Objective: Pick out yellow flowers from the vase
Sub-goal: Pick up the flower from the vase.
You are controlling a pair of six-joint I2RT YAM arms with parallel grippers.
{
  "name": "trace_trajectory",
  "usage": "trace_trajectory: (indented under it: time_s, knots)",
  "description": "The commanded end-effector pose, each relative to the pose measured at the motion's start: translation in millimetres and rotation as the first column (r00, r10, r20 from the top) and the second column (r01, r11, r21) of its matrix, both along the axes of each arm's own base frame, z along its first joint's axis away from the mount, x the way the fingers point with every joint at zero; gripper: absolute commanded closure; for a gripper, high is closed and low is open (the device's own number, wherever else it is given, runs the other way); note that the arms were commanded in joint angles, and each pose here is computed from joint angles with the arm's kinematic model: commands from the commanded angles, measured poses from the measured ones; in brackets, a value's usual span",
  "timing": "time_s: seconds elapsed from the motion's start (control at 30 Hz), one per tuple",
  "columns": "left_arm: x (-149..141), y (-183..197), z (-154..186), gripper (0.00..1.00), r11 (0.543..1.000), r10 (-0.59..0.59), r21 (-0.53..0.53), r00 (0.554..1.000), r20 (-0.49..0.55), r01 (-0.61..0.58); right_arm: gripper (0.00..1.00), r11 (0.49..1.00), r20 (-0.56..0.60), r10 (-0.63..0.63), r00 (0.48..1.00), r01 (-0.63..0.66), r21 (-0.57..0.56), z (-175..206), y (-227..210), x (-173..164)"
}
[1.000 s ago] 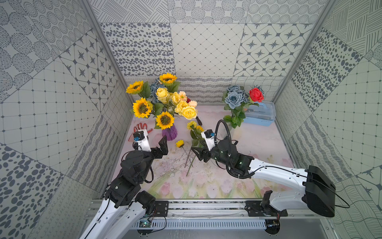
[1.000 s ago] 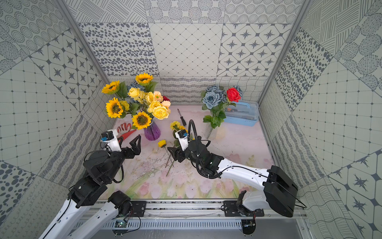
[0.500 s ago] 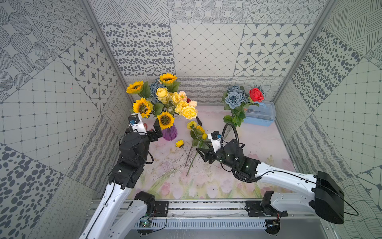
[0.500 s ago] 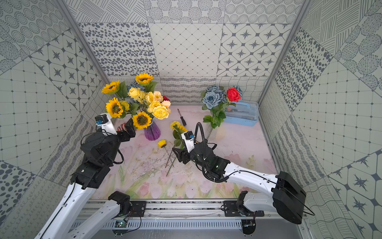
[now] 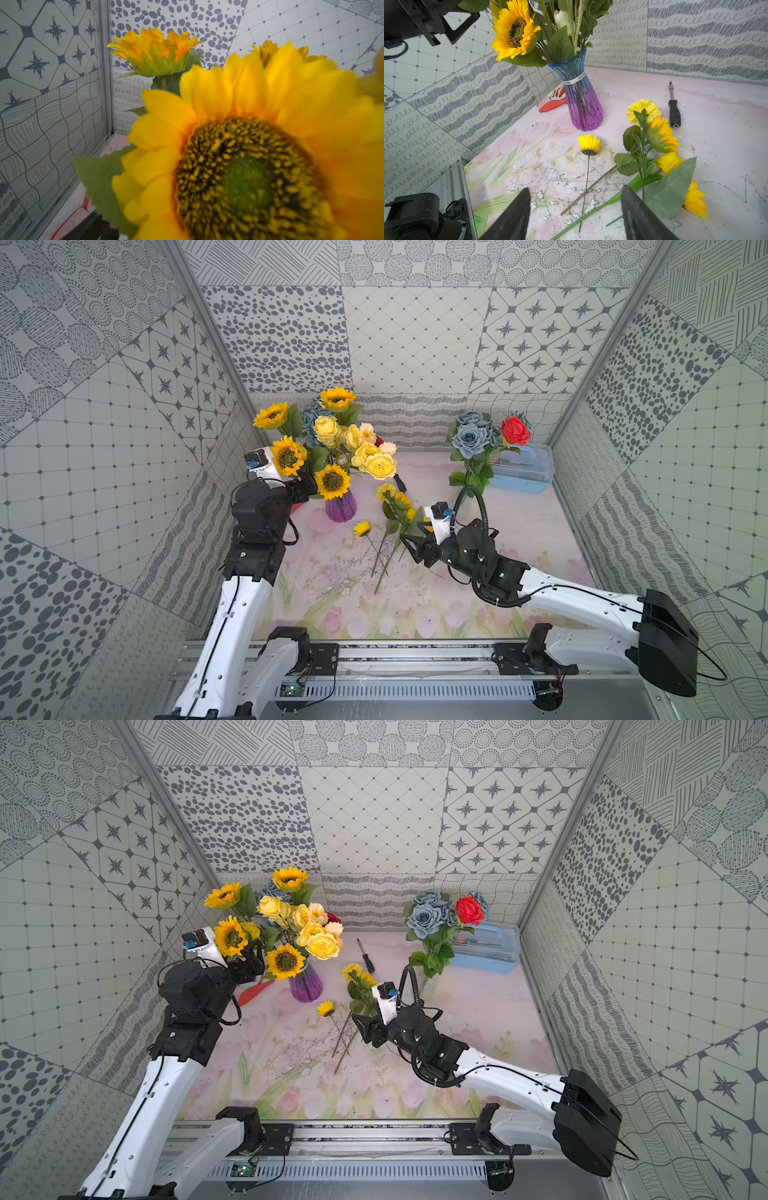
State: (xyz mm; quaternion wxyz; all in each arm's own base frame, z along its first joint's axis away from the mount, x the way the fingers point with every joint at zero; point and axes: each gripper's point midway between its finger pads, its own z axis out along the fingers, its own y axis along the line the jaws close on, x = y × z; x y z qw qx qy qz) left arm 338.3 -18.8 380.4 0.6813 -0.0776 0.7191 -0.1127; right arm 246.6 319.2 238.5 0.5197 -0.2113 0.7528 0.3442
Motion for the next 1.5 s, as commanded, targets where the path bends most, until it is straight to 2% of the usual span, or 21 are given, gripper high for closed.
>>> trace_trajectory:
  time_s: [0.0, 0.1, 0.3, 0.53, 0.77, 1.03, 1.23, 1.47]
  knots:
    - [-7.6, -33.3, 42.4, 0.22, 0.977, -0.211, -0.008, 0.964, 0.164, 0.215, 0.31, 0.999, 0.007, -0.013, 1.0, 0.013, 0.038, 4.9, -2.3, 3.0]
    - [-8.1, -34.5, 42.6, 0.32, 0.975, -0.219, -0.002, 0.964, 0.15, 0.222, 0.31, 0.999, 0.0, -0.017, 1.0, 0.017, 0.046, 3.7, -4.4, 4.1]
    - [-5.8, -32.6, 40.6, 0.42, 0.978, -0.208, 0.014, 0.969, 0.133, 0.208, 0.31, 0.999, -0.009, -0.017, 1.0, 0.018, 0.05, 2.8, -6.0, 4.8]
    - [-7.6, -29.7, 55.6, 0.55, 0.981, -0.194, 0.046, 0.973, 0.127, 0.19, 0.32, 0.998, -0.012, -0.022, 1.0, 0.023, 0.053, 2.6, -8.7, 6.0]
    - [-23.7, -31.6, 79.9, 0.57, 0.976, -0.21, 0.085, 0.971, 0.11, 0.201, 0.32, 0.999, -0.01, -0.007, 1.0, 0.007, 0.05, 5.9, -7.0, 6.0]
    - [-54.7, -32.4, 124.5, 0.58, 0.969, -0.224, 0.147, 0.962, 0.157, 0.201, 0.32, 0.998, -0.002, 0.022, 1.0, -0.022, 0.052, 11.9, -0.4, 6.6]
    - [-87.8, -43.4, 163.6, 0.58, 0.95, -0.295, 0.135, 0.951, 0.094, 0.282, 0.32, 0.998, 0.001, 0.043, 0.999, -0.043, 0.047, 14.8, 3.5, 6.2]
    - [-131.6, -47.4, 211.3, 0.57, 0.94, -0.327, 0.166, 0.927, 0.181, 0.299, 0.32, 0.997, 0.016, 0.062, 0.998, -0.063, 0.048, 23.1, 6.3, 5.1]
